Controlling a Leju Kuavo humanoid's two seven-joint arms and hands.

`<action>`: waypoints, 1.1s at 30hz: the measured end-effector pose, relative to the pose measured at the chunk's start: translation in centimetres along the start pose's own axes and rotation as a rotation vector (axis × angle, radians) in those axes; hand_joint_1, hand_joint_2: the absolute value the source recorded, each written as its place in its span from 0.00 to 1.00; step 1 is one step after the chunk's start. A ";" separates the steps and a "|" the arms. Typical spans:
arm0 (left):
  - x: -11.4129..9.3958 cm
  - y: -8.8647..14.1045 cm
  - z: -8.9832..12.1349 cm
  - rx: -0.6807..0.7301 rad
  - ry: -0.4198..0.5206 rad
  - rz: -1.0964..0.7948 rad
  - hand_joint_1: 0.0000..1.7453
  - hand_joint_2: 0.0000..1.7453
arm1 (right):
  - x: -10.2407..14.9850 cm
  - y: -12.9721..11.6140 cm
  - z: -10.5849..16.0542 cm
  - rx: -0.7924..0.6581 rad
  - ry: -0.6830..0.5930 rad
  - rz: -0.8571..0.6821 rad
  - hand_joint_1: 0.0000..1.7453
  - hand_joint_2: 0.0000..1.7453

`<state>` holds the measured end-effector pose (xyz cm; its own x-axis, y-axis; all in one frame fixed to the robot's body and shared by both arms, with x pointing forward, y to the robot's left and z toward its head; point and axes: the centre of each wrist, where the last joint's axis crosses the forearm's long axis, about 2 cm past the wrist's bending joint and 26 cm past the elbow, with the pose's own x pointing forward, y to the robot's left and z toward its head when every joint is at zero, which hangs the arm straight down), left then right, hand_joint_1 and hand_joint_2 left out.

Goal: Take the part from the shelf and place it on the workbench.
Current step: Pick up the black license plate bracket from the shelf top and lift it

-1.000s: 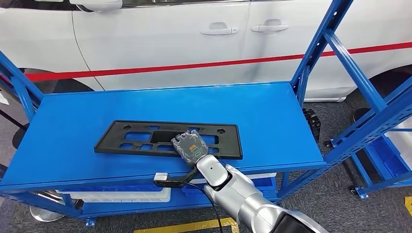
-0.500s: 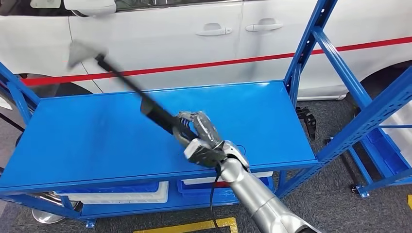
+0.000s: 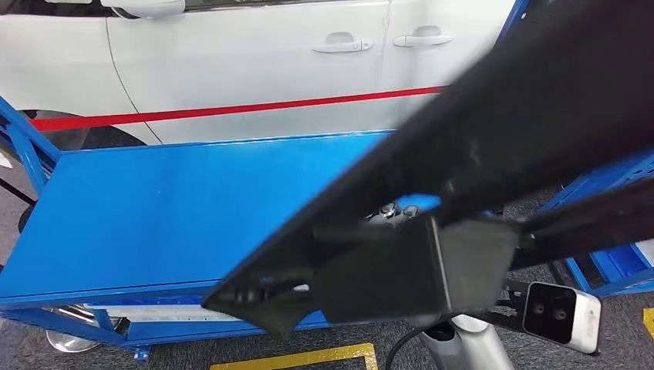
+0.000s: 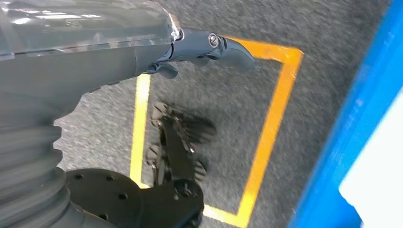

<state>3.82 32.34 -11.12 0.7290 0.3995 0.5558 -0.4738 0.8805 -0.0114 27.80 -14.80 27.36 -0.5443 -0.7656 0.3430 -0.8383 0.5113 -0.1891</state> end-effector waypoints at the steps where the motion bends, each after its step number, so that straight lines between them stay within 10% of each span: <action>1: 0.1 -0.1 -0.1 -0.002 0.003 -0.003 0.00 1.00 | 0.1 0.2 -0.1 0.017 -0.001 -0.016 0.95 1.00; 33: 1.1 -0.7 -0.5 -0.031 0.000 -0.070 0.00 1.00 | 0.4 2.3 2.2 0.178 0.191 0.163 0.95 1.00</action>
<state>5.19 32.28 -10.96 0.7600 0.3367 0.5559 -0.4060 0.9139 0.0016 25.60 -14.85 25.06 -0.6706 -0.5829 0.4588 -0.7418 0.5319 -0.4084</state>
